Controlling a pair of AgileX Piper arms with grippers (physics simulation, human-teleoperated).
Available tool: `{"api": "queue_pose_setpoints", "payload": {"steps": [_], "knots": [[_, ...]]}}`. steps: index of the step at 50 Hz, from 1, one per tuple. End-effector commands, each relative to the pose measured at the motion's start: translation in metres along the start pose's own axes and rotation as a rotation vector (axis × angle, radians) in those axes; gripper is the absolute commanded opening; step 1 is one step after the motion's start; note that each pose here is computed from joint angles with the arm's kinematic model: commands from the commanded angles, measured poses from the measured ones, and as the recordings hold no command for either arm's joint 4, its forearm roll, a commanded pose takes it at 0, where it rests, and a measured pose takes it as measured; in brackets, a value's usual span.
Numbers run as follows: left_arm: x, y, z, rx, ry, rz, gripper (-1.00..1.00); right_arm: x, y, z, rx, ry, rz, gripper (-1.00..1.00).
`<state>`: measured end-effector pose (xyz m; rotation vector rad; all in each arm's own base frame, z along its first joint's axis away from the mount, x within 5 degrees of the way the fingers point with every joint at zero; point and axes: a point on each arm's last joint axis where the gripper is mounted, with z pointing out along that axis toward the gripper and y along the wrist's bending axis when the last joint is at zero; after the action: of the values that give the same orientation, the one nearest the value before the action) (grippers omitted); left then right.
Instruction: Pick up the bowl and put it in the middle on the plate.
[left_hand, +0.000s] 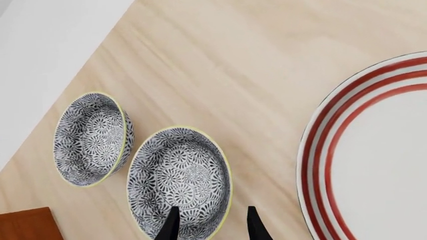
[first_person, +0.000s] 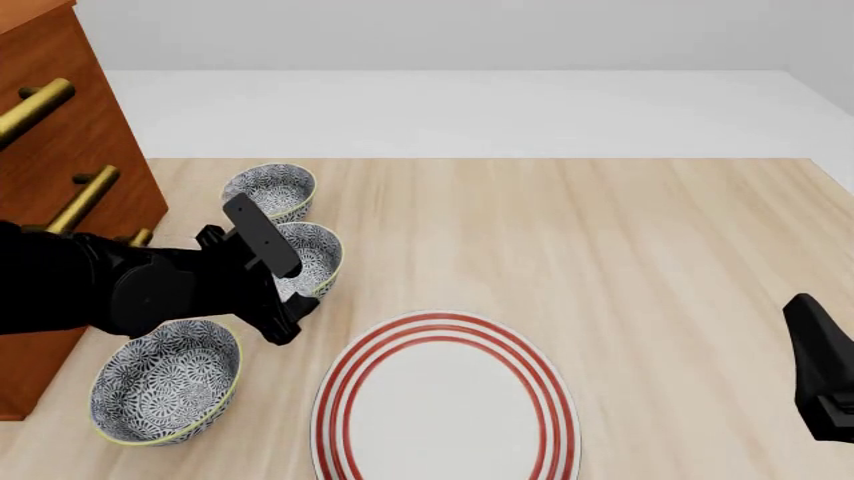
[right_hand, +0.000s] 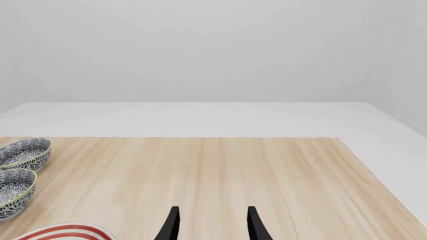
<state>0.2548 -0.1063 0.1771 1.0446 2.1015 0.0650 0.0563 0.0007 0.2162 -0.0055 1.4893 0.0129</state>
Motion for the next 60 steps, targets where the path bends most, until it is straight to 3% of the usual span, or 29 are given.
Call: {"api": "queue_pose_setpoints", "payload": {"steps": [1,31,32,41,42,52,56,60], "knots": [[0.002,0.000,0.009,0.009,0.019,0.028,1.00,0.000,0.000,0.000,0.000,0.001,0.003,1.00],[0.016,0.000,0.040,0.030,0.082,0.074,1.00,0.000,0.000,0.000,0.000,0.000,0.001,1.00],[0.016,0.000,0.040,0.031,0.083,0.071,-1.00,-0.001,0.000,0.000,0.000,0.001,0.002,1.00],[0.013,-0.002,0.037,0.037,0.077,0.091,-1.00,0.000,0.000,0.001,-0.001,-0.001,-0.001,1.00],[0.005,-0.005,0.033,0.048,0.069,0.073,-1.00,0.001,0.000,0.001,0.000,0.000,-0.001,1.00],[-0.006,-0.002,0.000,0.027,0.019,0.155,-1.00,0.001,0.000,0.003,0.000,0.000,0.000,1.00],[-0.027,-0.010,-0.013,0.053,-0.022,0.147,-1.00,0.001,0.000,0.002,0.000,0.001,0.002,1.00],[-0.036,-0.012,-0.025,0.059,-0.044,0.171,-1.00,0.001,0.000,0.001,-0.001,0.000,0.000,1.00]]}}
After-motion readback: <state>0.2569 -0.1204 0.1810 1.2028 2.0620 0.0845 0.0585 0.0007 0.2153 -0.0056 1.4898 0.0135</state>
